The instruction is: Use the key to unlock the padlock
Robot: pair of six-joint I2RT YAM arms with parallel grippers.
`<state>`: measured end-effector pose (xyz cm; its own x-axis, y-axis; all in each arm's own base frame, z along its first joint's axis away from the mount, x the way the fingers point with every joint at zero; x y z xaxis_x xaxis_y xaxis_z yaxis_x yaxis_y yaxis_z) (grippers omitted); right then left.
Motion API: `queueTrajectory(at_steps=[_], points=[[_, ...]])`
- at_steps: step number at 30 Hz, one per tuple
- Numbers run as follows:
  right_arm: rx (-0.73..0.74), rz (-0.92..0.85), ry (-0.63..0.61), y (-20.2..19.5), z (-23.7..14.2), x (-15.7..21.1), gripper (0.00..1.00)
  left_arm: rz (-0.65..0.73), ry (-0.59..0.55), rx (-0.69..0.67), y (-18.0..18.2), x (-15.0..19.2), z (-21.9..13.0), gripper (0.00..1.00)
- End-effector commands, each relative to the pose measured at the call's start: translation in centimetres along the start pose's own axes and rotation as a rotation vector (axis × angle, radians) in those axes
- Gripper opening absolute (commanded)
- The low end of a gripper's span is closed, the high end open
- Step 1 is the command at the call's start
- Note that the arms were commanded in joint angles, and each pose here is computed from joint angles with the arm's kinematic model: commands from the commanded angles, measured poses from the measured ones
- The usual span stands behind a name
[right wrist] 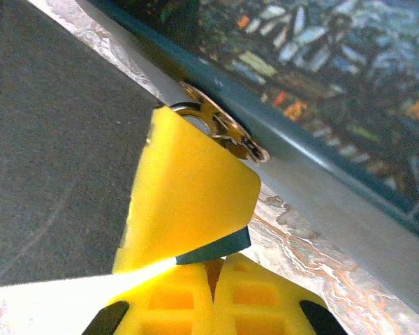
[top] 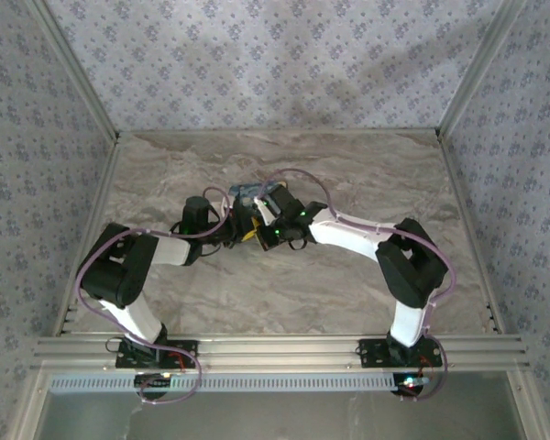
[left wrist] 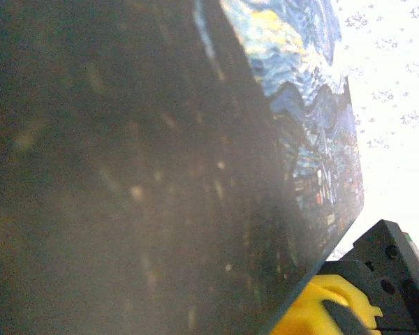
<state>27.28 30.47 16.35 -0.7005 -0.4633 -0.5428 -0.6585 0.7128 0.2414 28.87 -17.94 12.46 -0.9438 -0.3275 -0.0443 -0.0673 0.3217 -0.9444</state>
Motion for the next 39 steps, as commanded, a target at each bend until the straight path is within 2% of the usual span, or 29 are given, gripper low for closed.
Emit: queueTrajectory(at_steps=[1,3,9,14,19,26,33,39], points=[[-0.039,0.012,-0.012,0.2,0.2,0.3,0.0,0.057,0.04,0.033,-1.0,0.8,-0.5,0.29],[-0.037,0.012,0.011,0.0,1.0,1.3,0.0,0.059,0.038,0.026,-1.0,0.9,-0.6,0.32],[0.004,-0.016,0.042,-0.9,2.5,3.2,0.0,0.05,0.029,-0.001,-0.5,1.1,-0.8,0.34],[-0.011,-0.081,0.041,-0.9,3.1,3.9,0.0,0.026,-0.012,-0.048,0.4,1.3,-1.7,0.47],[0.005,-0.13,0.053,-1.0,3.3,4.2,0.0,0.036,-0.047,-0.079,0.2,1.3,-2.7,0.48],[0.071,-0.221,0.072,-1.3,2.9,4.2,0.0,0.072,-0.14,-0.141,-0.8,0.5,-4.6,0.48],[0.114,-0.418,0.091,-0.8,2.6,3.9,0.0,0.087,-0.323,-0.281,-1.0,-0.6,-8.0,0.5],[0.114,-0.51,0.099,-0.5,2.3,2.9,0.0,0.112,-0.447,-0.373,-1.3,-2.0,-9.9,0.6]])
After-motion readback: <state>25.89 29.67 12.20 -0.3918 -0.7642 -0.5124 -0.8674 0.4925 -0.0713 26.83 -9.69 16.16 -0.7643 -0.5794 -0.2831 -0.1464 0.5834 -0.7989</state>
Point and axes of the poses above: each hand's point on the last joint's axis, 136 mm out from that joint toward the fingers, its own z axis out along the fingers, its own y axis along the line the jaws close on, x = y × z, the point moved 9 cm from there along -z, back along the fingers, and after that the axes turned 5 degrees about -z, right-handed, at the moved point
